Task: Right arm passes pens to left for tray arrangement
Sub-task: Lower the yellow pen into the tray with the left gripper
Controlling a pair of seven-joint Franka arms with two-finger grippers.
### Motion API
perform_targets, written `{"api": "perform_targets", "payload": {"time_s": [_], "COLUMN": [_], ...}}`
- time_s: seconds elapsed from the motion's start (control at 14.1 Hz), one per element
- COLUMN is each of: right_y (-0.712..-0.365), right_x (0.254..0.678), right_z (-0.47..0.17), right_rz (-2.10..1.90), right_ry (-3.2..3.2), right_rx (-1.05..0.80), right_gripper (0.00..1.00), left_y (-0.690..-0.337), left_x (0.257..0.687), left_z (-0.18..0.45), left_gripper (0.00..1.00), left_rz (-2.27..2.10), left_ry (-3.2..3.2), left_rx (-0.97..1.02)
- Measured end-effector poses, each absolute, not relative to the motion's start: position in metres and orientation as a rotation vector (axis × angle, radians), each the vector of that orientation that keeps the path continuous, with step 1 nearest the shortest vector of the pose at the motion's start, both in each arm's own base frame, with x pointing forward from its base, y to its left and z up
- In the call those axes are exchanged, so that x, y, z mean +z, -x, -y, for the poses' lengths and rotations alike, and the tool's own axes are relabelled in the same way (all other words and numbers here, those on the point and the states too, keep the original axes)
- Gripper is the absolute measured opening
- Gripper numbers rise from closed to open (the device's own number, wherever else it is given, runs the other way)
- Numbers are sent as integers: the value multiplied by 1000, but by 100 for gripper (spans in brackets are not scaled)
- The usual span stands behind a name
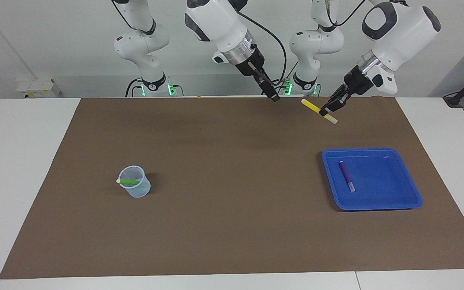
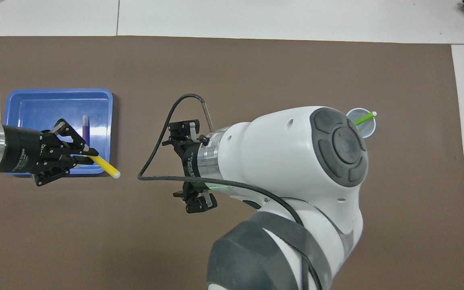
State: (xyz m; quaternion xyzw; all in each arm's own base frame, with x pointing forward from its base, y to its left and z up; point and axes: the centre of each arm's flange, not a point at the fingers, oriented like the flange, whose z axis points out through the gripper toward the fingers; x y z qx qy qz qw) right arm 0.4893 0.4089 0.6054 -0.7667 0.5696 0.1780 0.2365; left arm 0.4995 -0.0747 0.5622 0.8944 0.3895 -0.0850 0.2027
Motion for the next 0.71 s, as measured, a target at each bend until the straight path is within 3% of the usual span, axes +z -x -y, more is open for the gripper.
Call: {"api": "perform_targets", "payload": {"time_s": [0.71], "right_y": [-484], "right_x": [606], "right_z": [-374], "right_rz": [-1081], "right_ry": [2563], "right_rx": [281], "right_gripper": [100], "left_y": [-513], "left_x": [543], "left_z": [4], "left_gripper": [18], "left_rz": [-122], "left_ry": [-2923], "left_rx": [84]}}
